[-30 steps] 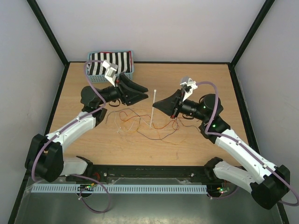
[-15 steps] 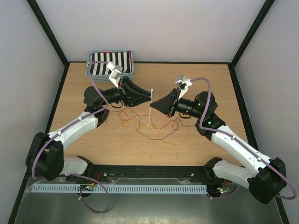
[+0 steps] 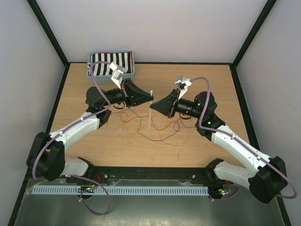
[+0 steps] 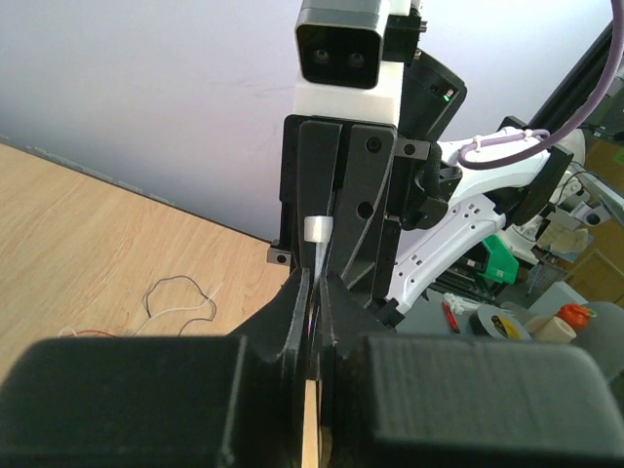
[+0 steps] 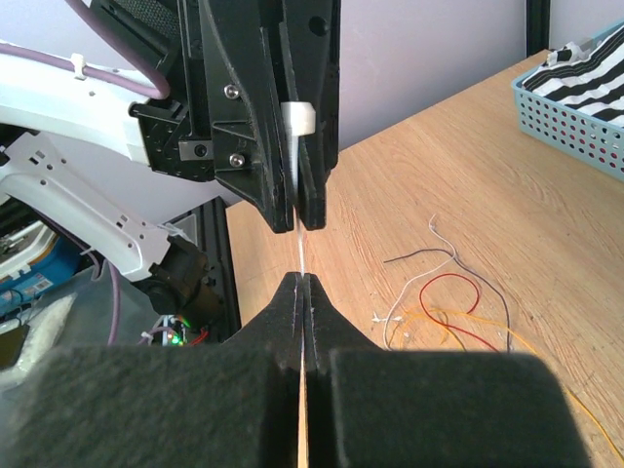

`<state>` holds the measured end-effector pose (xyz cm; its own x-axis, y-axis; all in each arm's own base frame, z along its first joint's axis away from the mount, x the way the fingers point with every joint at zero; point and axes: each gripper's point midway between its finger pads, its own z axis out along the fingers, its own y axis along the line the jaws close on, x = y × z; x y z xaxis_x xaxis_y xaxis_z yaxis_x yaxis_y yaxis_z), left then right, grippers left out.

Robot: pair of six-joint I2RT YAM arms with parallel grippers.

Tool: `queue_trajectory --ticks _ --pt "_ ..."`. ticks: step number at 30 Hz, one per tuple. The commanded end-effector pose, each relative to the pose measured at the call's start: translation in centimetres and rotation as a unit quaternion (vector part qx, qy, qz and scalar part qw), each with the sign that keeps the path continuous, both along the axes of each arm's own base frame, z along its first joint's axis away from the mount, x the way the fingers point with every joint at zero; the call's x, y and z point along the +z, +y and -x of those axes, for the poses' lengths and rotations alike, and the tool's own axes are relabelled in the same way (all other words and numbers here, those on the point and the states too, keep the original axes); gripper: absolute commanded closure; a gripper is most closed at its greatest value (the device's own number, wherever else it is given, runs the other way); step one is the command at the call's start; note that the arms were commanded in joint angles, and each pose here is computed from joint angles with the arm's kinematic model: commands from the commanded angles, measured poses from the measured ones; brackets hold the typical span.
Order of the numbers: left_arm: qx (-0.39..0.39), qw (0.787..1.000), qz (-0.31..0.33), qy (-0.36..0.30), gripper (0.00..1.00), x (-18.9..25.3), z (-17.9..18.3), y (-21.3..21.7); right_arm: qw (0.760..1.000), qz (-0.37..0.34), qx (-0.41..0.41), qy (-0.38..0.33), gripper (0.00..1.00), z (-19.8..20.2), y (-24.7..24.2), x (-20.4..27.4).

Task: Zip-tie the wires
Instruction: Pick up the ribbon at the center of the board.

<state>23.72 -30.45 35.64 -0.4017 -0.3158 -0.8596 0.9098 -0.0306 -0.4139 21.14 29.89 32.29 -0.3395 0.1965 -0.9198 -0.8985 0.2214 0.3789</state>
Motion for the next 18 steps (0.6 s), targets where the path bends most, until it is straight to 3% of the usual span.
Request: queue_trajectory --ticks 1,7,8,10,12,14,18 --pt "-0.005 0.999 0.018 -0.048 0.98 2.1 0.5 0.0 1.0 -0.018 0.011 -0.021 1.0 0.3 0.2 1.6" --pt "0.002 0.999 0.018 -0.046 1.0 1.8 0.0 0.1 1.0 -0.009 0.003 -0.021 1.0 0.2 0.0 1.1" --pt "0.009 0.999 0.02 -0.039 1.0 1.9 -0.4 0.3 1.0 -0.004 -0.003 -0.026 0.96 0.0 -0.1 1.0" --pt "0.027 0.999 0.022 -0.017 1.0 1.7 -1.9 1.0 0.999 0.015 -0.025 -0.042 0.86 -0.4 -0.7 0.6" --pt "0.045 0.999 0.018 -0.008 1.0 1.3 -3.6 2.0 0.995 0.035 -0.062 -0.066 0.64 -1.1 -1.7 0.3" --pt "0.056 0.998 0.006 -0.012 1.0 0.7 -5.4 2.8 0.989 0.053 -0.1 -0.099 0.49 -1.7 -2.9 -0.1" --pt "0.065 0.998 -0.02 -0.013 1.0 -1.3 -9.1 4.0 0.972 0.068 -0.156 -0.162 0.26 -2.3 -4.9 -0.7"
